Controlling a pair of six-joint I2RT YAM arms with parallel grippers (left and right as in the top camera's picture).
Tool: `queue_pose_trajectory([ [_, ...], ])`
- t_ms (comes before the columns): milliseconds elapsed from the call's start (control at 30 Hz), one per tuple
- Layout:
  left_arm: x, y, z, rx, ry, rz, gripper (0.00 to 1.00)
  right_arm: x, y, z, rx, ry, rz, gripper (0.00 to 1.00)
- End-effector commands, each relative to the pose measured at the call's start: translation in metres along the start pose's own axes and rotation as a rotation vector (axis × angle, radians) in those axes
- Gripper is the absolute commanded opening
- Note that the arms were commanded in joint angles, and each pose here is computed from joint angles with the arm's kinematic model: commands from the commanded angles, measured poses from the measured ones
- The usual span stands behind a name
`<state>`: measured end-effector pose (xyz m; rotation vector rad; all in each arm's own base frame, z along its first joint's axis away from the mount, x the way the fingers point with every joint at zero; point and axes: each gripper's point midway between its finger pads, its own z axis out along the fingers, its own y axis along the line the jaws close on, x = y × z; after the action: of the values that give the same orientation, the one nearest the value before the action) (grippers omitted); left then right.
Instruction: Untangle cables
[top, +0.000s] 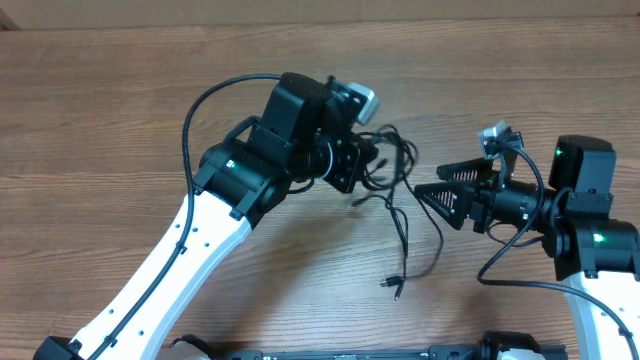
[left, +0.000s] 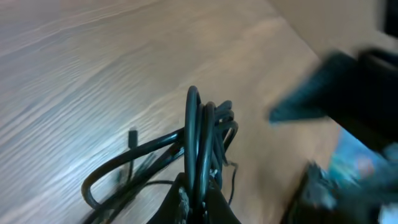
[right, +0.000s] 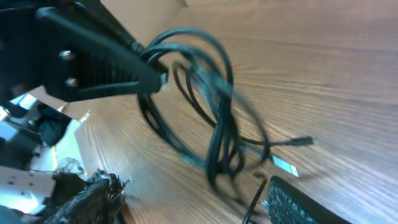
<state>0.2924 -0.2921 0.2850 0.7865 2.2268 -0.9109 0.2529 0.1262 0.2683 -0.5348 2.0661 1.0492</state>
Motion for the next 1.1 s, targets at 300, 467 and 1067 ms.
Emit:
queue_pose_trajectory([
  [300,0.003,-0.066,-0.017,0.368,-0.024,0.287,0.04,-0.004,0.002,-0.002,0.006,-0.015,-0.124,0.38],
  [467,-0.007,-0.028,-0.008,0.136,-0.027,0.083,0.04,-0.003,0.002,-0.002,0.005,-0.009,-0.115,0.04],
  [1067,-0.020,0.062,-0.020,-0.346,-0.229,-0.663,0.04,0.006,0.001,-0.002,0.012,0.019,-0.073,0.32],
])
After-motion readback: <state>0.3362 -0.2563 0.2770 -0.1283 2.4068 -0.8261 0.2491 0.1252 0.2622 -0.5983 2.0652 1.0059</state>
